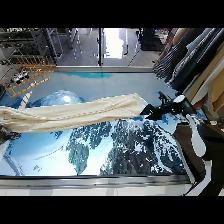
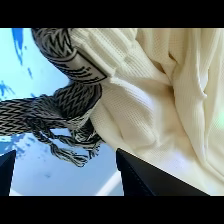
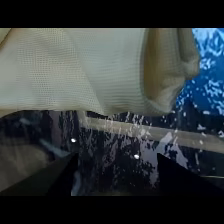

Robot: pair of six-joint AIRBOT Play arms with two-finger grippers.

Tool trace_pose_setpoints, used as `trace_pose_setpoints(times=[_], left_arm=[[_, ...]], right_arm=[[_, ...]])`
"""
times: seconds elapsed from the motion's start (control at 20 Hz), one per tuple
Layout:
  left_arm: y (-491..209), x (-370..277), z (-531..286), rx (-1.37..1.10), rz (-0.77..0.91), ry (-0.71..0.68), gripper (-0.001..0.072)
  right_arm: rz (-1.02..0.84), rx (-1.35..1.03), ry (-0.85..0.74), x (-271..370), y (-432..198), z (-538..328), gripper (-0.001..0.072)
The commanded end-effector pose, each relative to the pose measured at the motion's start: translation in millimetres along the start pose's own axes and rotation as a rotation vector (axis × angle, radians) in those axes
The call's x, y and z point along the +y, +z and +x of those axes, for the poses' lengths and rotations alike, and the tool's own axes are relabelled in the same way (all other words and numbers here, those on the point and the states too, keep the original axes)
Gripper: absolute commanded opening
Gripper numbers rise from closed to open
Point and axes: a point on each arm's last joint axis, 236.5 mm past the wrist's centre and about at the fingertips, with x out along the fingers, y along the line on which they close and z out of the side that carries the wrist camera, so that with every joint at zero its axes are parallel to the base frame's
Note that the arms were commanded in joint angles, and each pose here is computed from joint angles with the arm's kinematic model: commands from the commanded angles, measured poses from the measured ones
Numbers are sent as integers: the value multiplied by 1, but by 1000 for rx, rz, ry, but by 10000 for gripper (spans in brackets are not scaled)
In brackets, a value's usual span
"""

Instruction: Fold the clothes and pants, and hang the long-sleeved shirts on hangers.

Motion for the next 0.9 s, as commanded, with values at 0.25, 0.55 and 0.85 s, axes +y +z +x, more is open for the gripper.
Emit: trace_pose_setpoints(times=[0.25,0.55,0.85], left_arm=[[7,-32,75,-29,-45,1,689],[18,-31,93,-74,-96,-15,688],[19,-34,106,-74,-191,-46,95]], right_arm=[[175,-275,61,4,39,35,653],[164,-301,52,0,54,40,631],[167,-286,56,7,59,68,205]])
